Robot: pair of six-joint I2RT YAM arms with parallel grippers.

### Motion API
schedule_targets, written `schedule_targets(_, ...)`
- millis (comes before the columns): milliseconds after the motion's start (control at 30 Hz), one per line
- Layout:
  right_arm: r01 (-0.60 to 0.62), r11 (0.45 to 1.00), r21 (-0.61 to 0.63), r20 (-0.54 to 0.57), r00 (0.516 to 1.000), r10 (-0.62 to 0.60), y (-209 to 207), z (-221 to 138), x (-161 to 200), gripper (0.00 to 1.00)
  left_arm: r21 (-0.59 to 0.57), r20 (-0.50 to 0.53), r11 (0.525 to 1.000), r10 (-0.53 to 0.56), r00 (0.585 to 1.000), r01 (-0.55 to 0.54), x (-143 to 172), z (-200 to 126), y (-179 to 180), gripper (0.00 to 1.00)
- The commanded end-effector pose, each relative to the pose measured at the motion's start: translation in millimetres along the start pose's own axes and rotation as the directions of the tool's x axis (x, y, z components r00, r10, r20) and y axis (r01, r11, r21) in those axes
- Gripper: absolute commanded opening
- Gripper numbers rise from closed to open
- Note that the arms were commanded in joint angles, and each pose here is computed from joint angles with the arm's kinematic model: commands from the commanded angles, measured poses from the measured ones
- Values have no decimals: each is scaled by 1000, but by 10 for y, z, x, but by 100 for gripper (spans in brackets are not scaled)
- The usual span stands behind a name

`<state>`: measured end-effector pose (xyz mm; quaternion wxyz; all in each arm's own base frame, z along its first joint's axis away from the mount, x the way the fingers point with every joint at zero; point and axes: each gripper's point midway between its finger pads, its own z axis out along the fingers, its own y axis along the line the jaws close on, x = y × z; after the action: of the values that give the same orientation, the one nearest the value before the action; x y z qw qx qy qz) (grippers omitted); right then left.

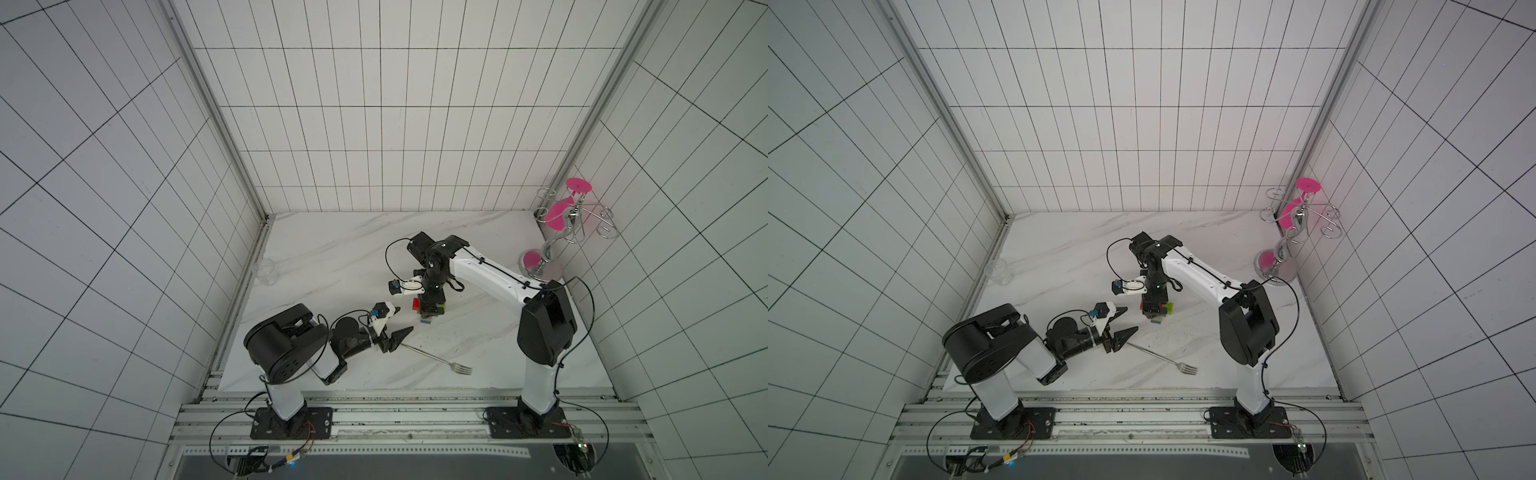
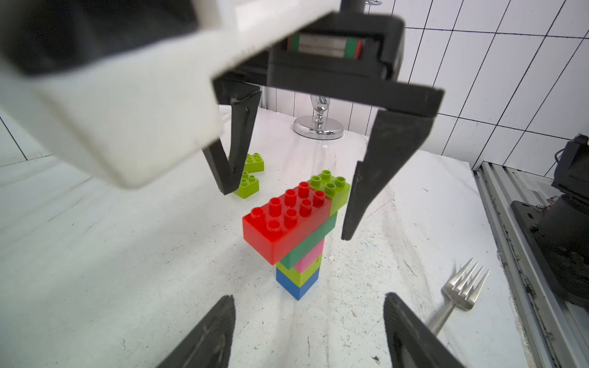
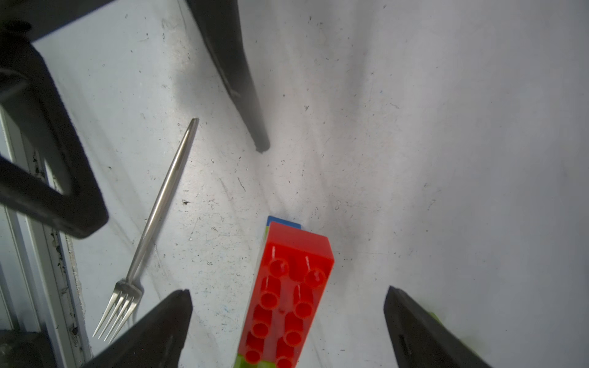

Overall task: Assemble a spoon with lego
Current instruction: Assemble the lego brick with the lego brick, then pick up the lego brick from the center of the board.

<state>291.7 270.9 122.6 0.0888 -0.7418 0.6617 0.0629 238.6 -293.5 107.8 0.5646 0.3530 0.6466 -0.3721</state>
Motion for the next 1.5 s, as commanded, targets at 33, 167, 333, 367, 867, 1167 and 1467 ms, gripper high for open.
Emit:
schedule_targets(33,14,1000,21,74,997,-15,35,-368,-177,98,15,-1,1000,6,1000,-6,19,13,-29,72)
schedule_targets(167,-145,967,212,154,982,113,-378,-705,-196,99,14,12,1000,-13,1000,13,-32,-2,-34,72)
schedule_targets(333,-602,552,577,400,797,453,-1430,-1496,345,99,-39,87,993,-105,991,109,-293,-35,53,85)
schedule_targets(367,-644,457,613,438,759,482,-1560,-1591,525,98,-60,105,988,-139,985,146,-354,-68,88,99)
schedule_targets(867,-716,614,331,351,698,624,-1813,-412,1515,78,-451,-14,861,-269,963,234,-915,-724,479,99)
schedule_targets(1167,-692,692,205,128,720,682,-1699,181,1716,73,-413,22,866,-301,953,283,-928,-711,414,99)
schedule_targets(1467,-692,701,175,38,716,697,-1672,336,1886,69,-373,26,870,-337,941,322,-932,-679,346,99)
